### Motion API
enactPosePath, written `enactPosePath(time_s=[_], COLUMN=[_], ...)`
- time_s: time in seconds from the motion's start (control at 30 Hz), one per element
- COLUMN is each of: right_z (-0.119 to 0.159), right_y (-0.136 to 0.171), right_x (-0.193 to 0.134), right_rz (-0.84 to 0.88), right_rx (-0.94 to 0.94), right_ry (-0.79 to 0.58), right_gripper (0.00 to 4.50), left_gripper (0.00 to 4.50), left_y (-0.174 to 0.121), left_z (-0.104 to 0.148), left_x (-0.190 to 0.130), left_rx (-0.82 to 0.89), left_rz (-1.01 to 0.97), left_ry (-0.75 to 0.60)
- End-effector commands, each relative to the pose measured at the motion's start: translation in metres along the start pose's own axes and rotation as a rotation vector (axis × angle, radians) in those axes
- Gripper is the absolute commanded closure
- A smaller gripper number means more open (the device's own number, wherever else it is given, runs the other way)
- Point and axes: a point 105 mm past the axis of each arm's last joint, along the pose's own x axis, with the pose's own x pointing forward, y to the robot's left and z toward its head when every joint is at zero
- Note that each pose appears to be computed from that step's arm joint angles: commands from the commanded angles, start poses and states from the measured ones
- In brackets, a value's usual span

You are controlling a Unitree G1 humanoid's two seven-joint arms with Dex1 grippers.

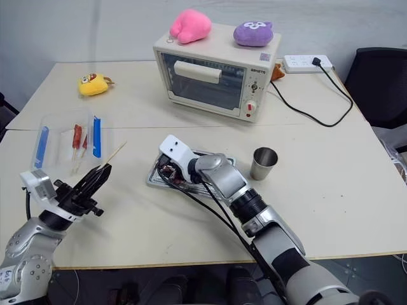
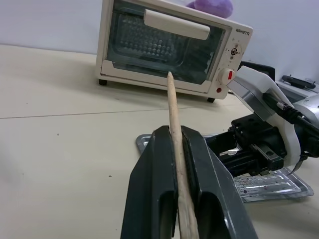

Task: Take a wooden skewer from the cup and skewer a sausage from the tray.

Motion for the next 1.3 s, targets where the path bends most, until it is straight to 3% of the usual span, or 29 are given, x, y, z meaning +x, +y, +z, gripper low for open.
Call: enactPosePath(time_s=[0.03,0.4,0.5,0.77,0.9,1.0,1.17,1.27,1.3], right_z=[0.007,-0.004,-0.001,0.010,0.025,0.021,0.006,0.017,0.020], right_y=[0.005,0.010,0.008,0.002,0.003,-0.001,-0.003,0.006,0.007], right_x=[0.001,0.004,0.003,-0.010,-0.033,-0.044,-0.042,-0.037,-0.034], right_rz=[0.019,0.041,0.042,0.050,0.122,0.134,0.123,0.146,0.135], right_rx=[-0.019,-0.008,-0.009,-0.031,-0.089,-0.070,-0.081,-0.013,0.008], right_ry=[-0.021,0.024,0.012,-0.030,-0.116,-0.106,-0.058,-0.119,-0.130], right_gripper=[2.70,2.70,3.20,3.20,3.20,3.20,3.20,3.20,3.02], left_gripper=[4.50,4.50,4.50,4.50,4.50,4.50,4.50,4.50,4.50], left_y=[0.001,0.003,0.003,0.005,0.006,0.008,0.009,0.008,0.007], left_z=[0.012,0.012,0.012,0.013,0.018,0.020,0.019,0.018,0.018], left_x=[0.000,0.002,0.003,0.005,0.007,0.006,0.008,0.008,0.008], left_rx=[0.027,0.029,0.029,0.035,0.043,0.050,0.052,0.050,0.048], left_rz=[-0.006,-0.014,-0.019,-0.033,-0.064,-0.076,-0.085,-0.088,-0.086], left_ry=[-0.030,-0.030,-0.029,-0.024,-0.023,-0.016,-0.012,-0.014,-0.015])
